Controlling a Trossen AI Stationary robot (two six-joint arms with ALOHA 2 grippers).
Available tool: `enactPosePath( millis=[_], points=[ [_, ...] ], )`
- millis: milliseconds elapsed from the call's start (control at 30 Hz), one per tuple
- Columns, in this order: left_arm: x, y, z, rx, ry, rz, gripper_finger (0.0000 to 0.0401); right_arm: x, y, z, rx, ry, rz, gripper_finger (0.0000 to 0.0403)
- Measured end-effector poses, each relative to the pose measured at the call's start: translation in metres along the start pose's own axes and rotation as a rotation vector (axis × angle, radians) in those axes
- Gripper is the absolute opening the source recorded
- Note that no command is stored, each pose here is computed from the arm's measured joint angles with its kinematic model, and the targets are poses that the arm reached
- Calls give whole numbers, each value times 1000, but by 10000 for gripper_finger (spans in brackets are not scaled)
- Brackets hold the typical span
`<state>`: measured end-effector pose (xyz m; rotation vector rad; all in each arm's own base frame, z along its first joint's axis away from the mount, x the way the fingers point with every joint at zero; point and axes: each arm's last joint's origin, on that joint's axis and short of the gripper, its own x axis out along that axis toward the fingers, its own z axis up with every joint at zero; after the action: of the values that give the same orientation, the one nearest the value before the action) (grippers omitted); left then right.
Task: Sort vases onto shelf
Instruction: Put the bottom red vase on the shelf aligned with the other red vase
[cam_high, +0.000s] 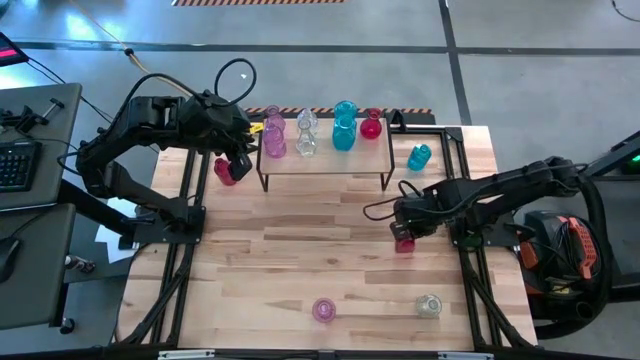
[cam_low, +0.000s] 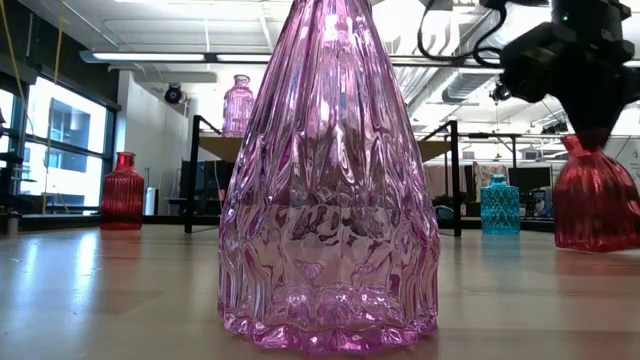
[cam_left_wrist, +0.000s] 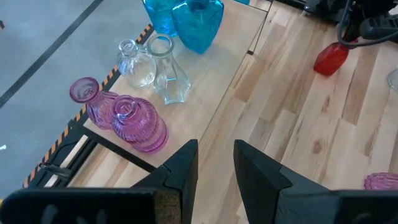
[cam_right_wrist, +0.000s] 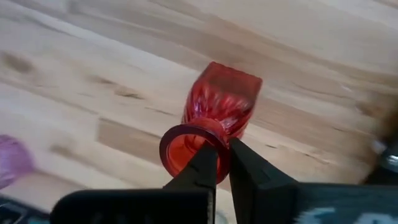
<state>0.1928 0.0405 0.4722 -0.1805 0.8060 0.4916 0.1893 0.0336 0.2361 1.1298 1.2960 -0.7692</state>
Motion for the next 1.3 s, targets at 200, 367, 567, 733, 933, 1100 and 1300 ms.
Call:
enactPosePath(
  millis=[200, 367, 567, 733, 933, 1100, 1300],
  points=[
    [0, 0, 0, 0, 0, 0, 95, -25, 11, 2, -5, -65, 95, 2],
    [0, 0, 0, 0, 0, 0, 94, -50, 21, 10, -52, -151, 168, 1],
    [0, -1, 2, -5, -18, -4, 94, -89, 25, 28, -102, -247, 246, 1],
    [0, -1, 4, -11, -40, -9, 95, -124, 21, 47, -151, -346, 276, 0],
    [0, -1, 4, -11, -39, -9, 95, -165, 15, 70, -168, -464, 300, 0],
    [0, -1, 4, -10, -38, -8, 94, -185, 15, 94, -185, -501, 233, 0],
    [0, -1, 4, 6, -37, -8, 95, -198, 23, 131, -248, -484, 167, 0]
  ],
)
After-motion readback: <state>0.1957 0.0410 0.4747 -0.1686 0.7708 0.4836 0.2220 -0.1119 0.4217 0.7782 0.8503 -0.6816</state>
